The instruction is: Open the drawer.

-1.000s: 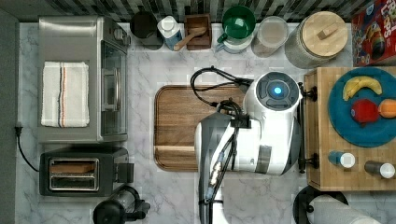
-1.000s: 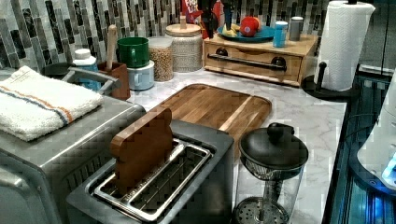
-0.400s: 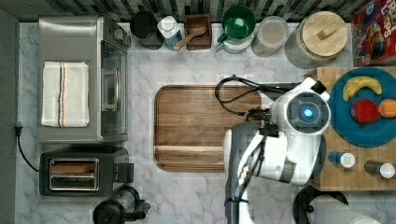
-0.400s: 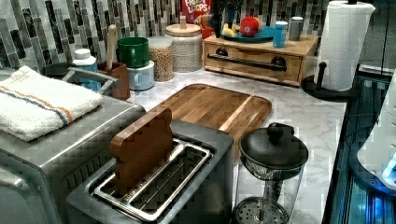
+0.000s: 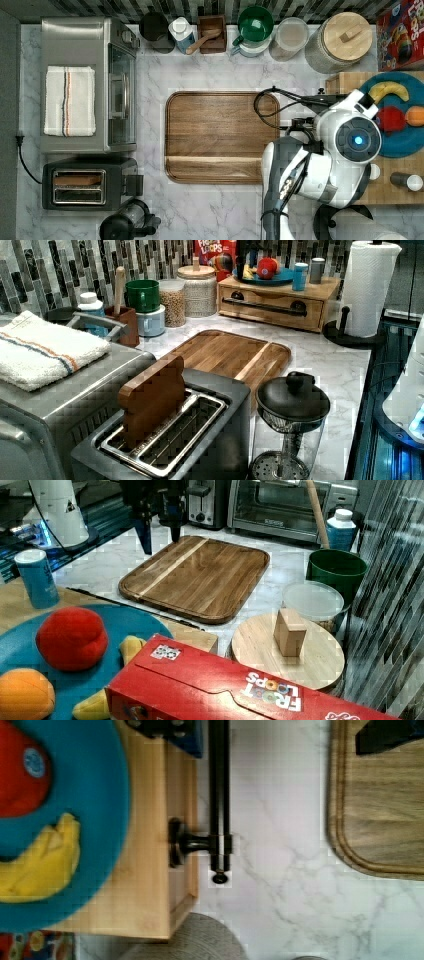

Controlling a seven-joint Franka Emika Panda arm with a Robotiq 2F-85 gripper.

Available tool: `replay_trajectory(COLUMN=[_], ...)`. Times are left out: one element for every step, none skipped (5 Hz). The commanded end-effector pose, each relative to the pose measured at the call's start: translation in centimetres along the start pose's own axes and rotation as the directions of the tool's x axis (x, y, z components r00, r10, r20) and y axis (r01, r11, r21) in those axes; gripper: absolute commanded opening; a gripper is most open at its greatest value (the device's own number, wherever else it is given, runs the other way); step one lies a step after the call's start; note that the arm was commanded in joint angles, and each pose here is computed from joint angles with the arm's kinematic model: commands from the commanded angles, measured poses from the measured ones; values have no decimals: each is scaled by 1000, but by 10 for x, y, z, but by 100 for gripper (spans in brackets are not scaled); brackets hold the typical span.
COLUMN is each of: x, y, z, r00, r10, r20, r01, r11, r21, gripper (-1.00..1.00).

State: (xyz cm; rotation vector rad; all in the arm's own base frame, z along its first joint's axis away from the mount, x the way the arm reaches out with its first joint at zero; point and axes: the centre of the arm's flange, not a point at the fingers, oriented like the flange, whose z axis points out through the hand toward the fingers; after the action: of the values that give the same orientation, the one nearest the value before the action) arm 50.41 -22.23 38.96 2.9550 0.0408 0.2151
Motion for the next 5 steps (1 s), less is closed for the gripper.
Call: replay_trajectory(x=[-30,-41,-49,-50,-50], y=[4,5,-2,-13,-11], z=[53,69,75,78,91], r00=[999,999,999,998,997], r10=[-38,-18,18,52,47], r20=[-5,-28,-28,-40,-69], r01=[39,18,-17,-52,-47], r11=[999,999,999,999,999], r21=[20,26,36,17,2], gripper=[100,100,100,100,100])
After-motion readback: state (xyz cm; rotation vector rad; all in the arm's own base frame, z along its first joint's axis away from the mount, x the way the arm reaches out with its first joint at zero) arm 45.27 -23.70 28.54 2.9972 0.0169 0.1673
